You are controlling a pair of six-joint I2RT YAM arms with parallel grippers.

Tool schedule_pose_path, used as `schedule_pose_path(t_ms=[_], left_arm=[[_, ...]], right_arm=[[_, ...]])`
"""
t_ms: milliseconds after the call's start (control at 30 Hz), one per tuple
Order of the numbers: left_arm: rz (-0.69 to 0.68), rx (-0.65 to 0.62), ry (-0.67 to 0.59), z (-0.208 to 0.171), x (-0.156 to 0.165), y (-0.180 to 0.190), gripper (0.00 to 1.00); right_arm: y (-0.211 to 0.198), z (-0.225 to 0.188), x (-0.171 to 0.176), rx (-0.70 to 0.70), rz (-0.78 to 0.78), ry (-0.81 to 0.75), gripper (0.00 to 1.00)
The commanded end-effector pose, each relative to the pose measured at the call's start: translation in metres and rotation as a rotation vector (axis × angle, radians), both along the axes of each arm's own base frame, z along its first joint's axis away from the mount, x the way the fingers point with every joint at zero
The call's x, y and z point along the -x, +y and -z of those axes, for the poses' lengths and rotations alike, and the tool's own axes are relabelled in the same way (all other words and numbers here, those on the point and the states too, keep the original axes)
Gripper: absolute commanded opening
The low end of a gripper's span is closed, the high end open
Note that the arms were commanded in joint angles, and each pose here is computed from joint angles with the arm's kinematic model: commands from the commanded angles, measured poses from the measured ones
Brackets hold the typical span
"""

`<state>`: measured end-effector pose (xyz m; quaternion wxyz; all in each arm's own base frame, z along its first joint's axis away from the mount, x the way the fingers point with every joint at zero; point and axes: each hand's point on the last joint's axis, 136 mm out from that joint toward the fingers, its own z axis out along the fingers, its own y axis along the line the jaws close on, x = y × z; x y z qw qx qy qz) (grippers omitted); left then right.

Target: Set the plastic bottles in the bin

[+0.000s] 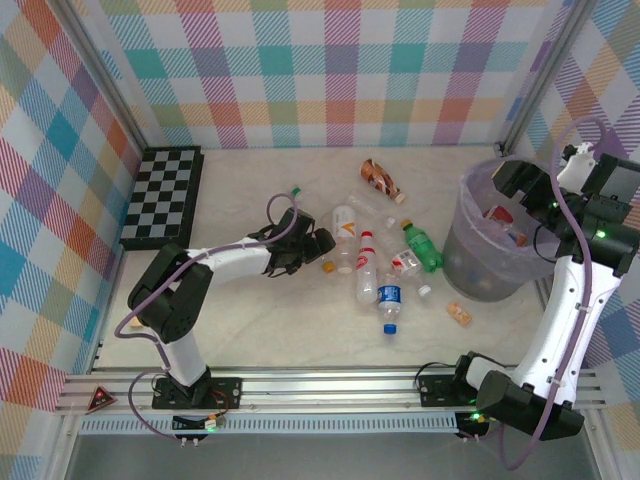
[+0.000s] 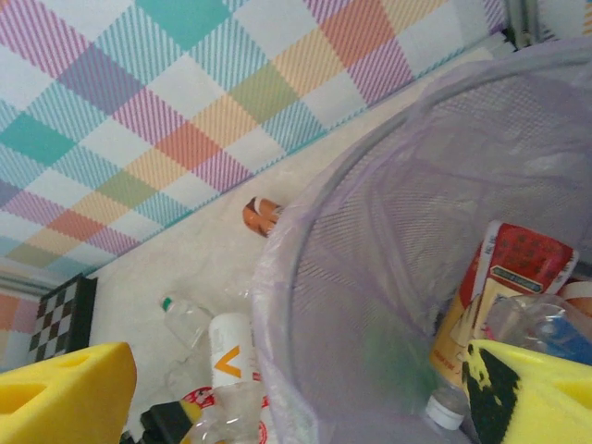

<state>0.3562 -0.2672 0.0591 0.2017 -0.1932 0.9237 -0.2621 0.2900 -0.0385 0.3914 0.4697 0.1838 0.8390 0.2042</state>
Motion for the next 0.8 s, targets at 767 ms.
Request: schedule_pose_path(t_ms=[767], left_arm=[[0.042,0.023,-0.086,-0.032,0.002,0.001,0.53]], right_arm=[[0.097,-0.045,0.024,-0.15,-0.416,-0.123,0.87]])
